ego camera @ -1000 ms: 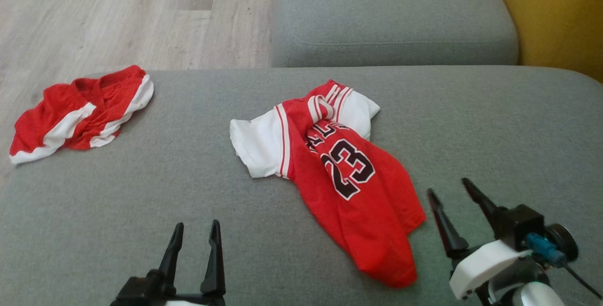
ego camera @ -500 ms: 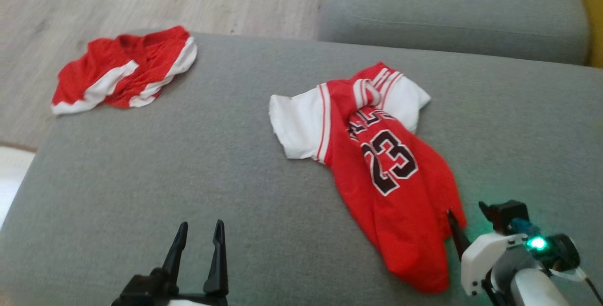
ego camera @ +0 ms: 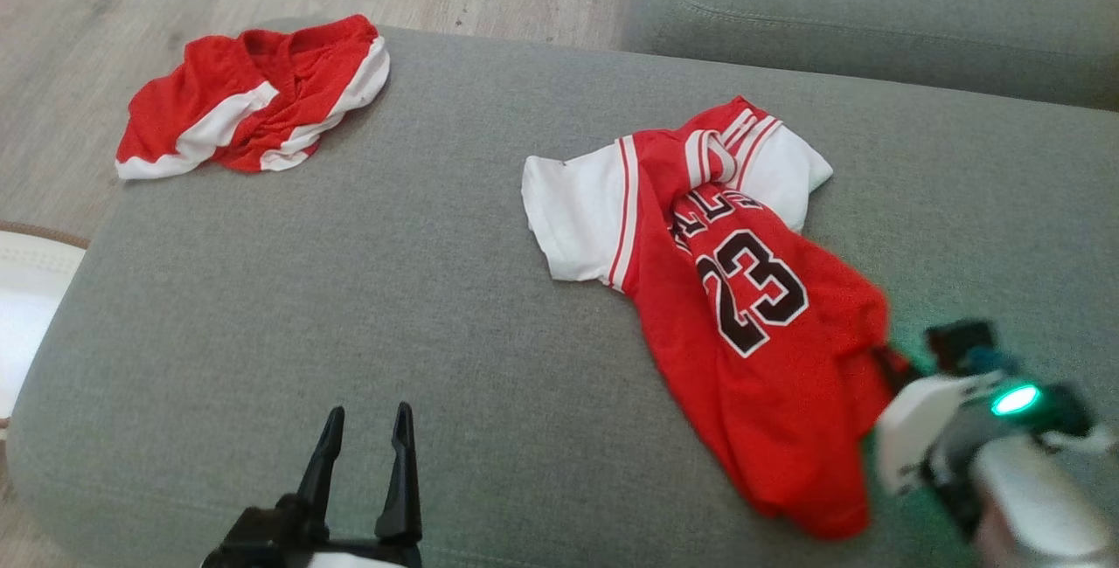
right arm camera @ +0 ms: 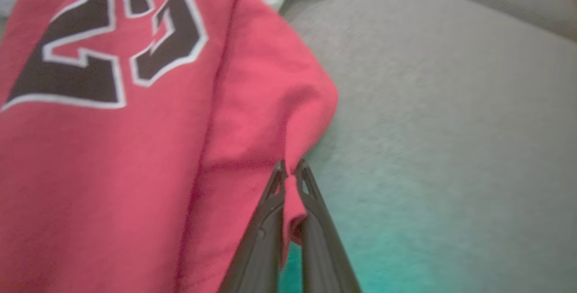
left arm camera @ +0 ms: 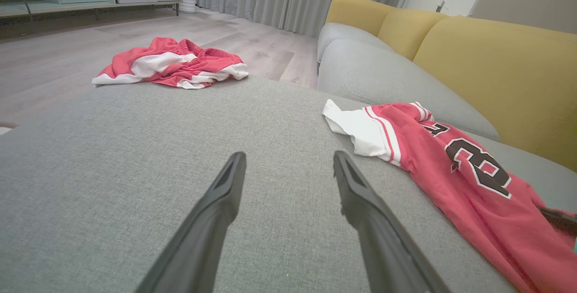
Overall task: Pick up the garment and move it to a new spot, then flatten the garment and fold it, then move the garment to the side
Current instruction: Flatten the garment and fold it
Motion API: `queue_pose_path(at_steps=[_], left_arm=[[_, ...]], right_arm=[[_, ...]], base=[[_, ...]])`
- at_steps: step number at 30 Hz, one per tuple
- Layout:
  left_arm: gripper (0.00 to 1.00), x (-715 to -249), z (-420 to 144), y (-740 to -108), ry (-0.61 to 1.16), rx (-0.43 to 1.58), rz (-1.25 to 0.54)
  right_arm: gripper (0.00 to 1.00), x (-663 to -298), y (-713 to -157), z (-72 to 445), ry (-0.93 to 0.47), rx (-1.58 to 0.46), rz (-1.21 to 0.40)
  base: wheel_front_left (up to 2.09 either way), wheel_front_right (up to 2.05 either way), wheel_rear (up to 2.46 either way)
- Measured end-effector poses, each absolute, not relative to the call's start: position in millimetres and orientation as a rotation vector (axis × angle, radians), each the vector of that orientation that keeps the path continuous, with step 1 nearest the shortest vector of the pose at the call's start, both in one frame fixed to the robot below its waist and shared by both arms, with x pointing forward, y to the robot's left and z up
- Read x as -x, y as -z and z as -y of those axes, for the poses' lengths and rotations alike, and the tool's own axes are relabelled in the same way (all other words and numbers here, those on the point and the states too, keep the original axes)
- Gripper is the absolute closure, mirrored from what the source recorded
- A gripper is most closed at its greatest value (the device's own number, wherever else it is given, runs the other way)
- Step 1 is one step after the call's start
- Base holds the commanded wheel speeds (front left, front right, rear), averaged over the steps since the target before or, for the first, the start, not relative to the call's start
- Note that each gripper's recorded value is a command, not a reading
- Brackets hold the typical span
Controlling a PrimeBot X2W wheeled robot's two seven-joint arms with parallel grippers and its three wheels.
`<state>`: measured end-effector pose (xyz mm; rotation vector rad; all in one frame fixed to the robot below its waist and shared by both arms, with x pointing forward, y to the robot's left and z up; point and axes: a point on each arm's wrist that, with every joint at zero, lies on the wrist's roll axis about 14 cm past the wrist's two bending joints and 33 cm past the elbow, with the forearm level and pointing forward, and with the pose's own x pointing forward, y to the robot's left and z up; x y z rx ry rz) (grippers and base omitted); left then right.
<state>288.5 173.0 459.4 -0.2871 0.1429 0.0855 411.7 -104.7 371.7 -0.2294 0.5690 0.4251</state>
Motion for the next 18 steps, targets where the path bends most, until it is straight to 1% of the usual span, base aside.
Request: queue_pose_path(at_steps=[5,6,7,8,15,18], left_arm=[[0.0,-293,-174,-463,-0.09,0.288,-0.126],[0.0,-293,-174,-463,-0.09,0.288,-0.126],[0.0,-293,-175,-462,-0.094,0.29,-0.13],[0.0,-293,-176,-459,-0.104,0.298,-0.137],[0.0,-303,-183,-456,-0.124,0.291,-0.144],[0.0,-307,-186,-453,-0.133,0.286,-0.156]], right_arm=[[1.0,-466,-417,155,-0.348,0.385,-0.47],[1.0,-466,-417,155,-0.348,0.385,-0.47],[1.0,-479,-428,162,-0.333,0.406,-0.451],[1.0,-499,-446,173,-0.304,0.443,-0.429],[1.0,-552,-474,207,-0.221,0.568,-0.432],[1.0,-575,-484,209,-0.203,0.6,-0.416]], base=[[0.0,0.0,0.0],[0.0,0.0,0.0],[0.0,0.0,0.0],[0.0,0.0,0.0],[0.0,0.0,0.0],[0.0,0.0,0.0]])
